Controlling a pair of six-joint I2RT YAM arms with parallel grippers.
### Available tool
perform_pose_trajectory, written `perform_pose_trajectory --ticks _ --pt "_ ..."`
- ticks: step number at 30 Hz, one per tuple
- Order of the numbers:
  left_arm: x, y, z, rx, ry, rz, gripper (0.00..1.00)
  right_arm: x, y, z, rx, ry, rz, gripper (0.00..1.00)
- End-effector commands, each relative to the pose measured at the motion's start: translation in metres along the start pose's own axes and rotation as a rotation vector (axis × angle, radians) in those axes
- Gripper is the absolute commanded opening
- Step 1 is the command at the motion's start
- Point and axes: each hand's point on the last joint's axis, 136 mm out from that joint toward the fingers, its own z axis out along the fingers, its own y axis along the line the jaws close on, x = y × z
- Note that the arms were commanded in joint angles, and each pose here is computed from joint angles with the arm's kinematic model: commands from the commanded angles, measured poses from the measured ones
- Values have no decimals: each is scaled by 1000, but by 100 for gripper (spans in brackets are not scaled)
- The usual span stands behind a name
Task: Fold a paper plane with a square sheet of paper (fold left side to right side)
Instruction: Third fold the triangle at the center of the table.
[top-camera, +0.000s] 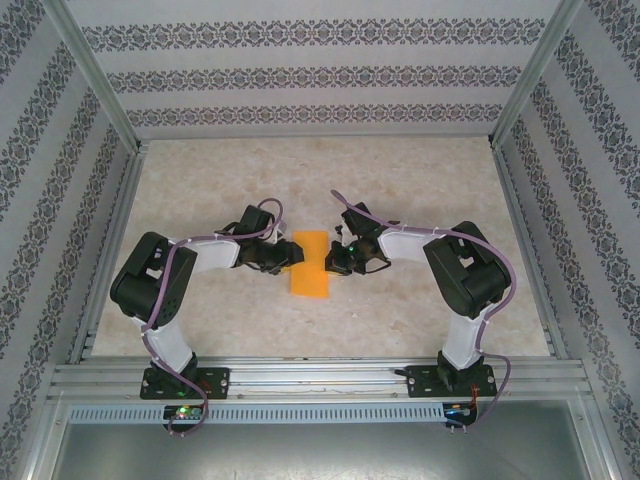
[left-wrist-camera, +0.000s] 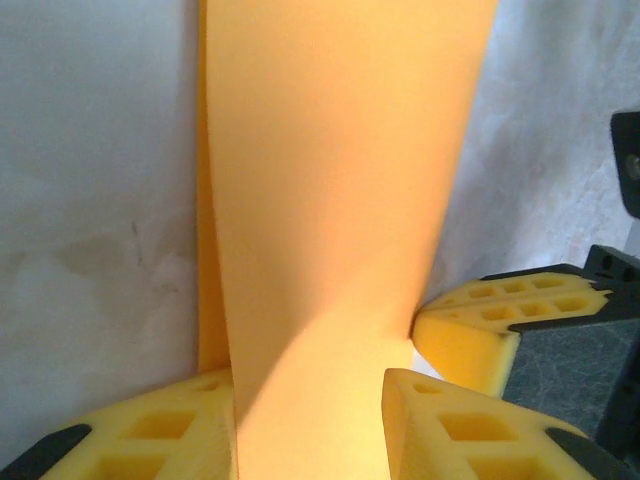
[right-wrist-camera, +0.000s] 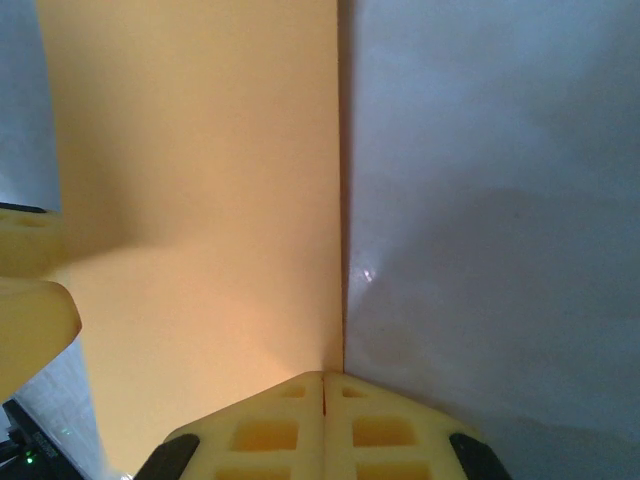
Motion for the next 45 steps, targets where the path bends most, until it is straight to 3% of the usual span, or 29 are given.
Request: perform_pose_trajectory --ticks 1,8,18,24,32,37,45 --pt "-3 3 -6 -28 -6 26 40 11 -21 8 89 41 16 0" --pt "-9 -6 -1 21 -3 35 41 11 -22 9 94 45 15 0" --pt "-3 1 -2 3 -1 3 17 0 -13 1 76 5 -14 4" --pt "-3 -6 -4 24 1 -43 0 -19 5 -16 49 -65 -90 20" --pt "6 -11 -7 13 44 -142 0 -30 25 -66 98 -268 -313 54" --pt "11 -10 -9 -1 79 -160 0 -7 25 -91 185 -374 -492 70" --pt "17 -9 -9 -29 130 -182 0 49 30 -86 294 -453 -795 83"
